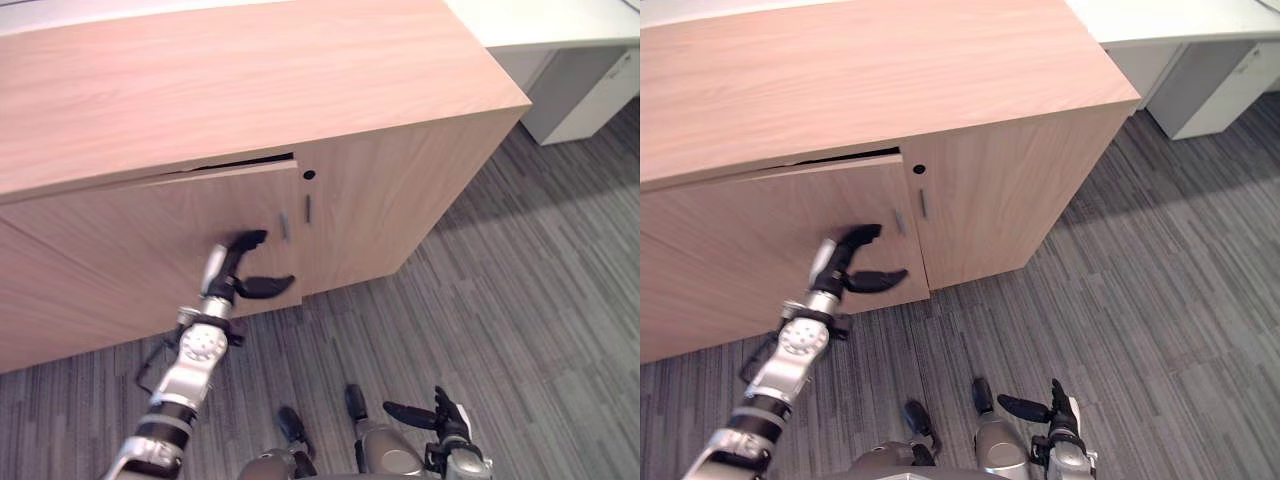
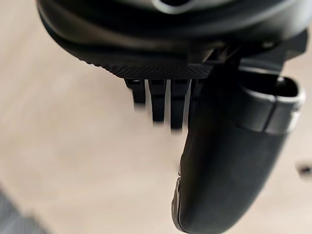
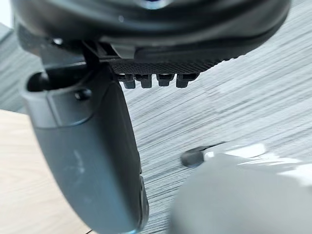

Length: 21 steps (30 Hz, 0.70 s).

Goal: Walk over to the cabinet, pick up the folder, carry it to the office cabinet, place the folder inside the office cabinet, then close the office cabinet door

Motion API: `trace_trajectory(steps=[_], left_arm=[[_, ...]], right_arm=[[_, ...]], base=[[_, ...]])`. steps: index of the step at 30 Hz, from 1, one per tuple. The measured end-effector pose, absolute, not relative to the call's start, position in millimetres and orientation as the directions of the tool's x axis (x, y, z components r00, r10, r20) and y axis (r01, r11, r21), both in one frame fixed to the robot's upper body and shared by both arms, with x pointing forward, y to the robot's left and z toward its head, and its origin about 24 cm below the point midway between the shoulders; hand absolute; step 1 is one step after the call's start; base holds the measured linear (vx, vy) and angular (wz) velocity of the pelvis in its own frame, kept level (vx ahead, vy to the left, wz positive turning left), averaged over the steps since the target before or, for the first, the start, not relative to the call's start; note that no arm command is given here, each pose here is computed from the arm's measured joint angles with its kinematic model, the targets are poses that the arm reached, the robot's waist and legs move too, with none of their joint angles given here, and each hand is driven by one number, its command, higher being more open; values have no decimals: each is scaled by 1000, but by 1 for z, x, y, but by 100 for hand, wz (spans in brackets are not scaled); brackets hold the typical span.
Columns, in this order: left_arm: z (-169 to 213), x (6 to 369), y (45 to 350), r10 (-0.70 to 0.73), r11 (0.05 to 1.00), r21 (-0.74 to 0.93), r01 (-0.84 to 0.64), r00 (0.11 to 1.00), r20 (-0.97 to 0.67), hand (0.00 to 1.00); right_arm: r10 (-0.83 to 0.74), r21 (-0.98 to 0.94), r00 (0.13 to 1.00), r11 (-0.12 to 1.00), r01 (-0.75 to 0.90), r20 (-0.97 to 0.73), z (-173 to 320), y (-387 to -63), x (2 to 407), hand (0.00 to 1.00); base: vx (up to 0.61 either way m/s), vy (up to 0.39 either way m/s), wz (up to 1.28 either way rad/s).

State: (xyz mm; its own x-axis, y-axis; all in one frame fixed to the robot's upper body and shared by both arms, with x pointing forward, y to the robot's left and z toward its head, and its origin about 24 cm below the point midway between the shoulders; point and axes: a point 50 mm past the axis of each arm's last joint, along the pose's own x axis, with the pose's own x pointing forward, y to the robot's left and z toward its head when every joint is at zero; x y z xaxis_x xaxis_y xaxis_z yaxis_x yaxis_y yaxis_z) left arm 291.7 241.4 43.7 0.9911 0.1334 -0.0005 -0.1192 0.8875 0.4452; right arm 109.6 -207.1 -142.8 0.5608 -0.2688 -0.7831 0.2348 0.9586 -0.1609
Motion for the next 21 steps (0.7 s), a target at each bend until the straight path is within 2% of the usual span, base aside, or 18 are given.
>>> trace_trajectory(steps=[7,10,14,17,18,21], left_arm=[[31,284,258,210,868,468,-164,977,-46,100],[14,262,245,221,904,391,-174,972,-79,100],[-34,208,216,213,961,230,-156,945,-250,100],[-74,165,210,214,970,198,-138,872,-440,100],[-96,144,211,219,971,201,-128,808,-547,100],[-117,119,215,234,970,210,-124,717,-657,100]], right_arm=[[-266,-164,569,960,225,-778,-142,-212,109,100],[-274,-172,564,958,228,-779,-142,-214,107,100],[-283,-187,563,957,224,-776,-141,-217,108,100],[-285,-187,578,956,225,-765,-139,-217,115,100],[-286,-186,589,956,225,-756,-137,-217,121,100],[-286,-186,602,957,225,-746,-135,-217,125,100]], base=[[18,-91,14],[-54,-28,18],[-41,-14,12],[-22,-21,5],[-7,-13,4],[3,-7,8]])
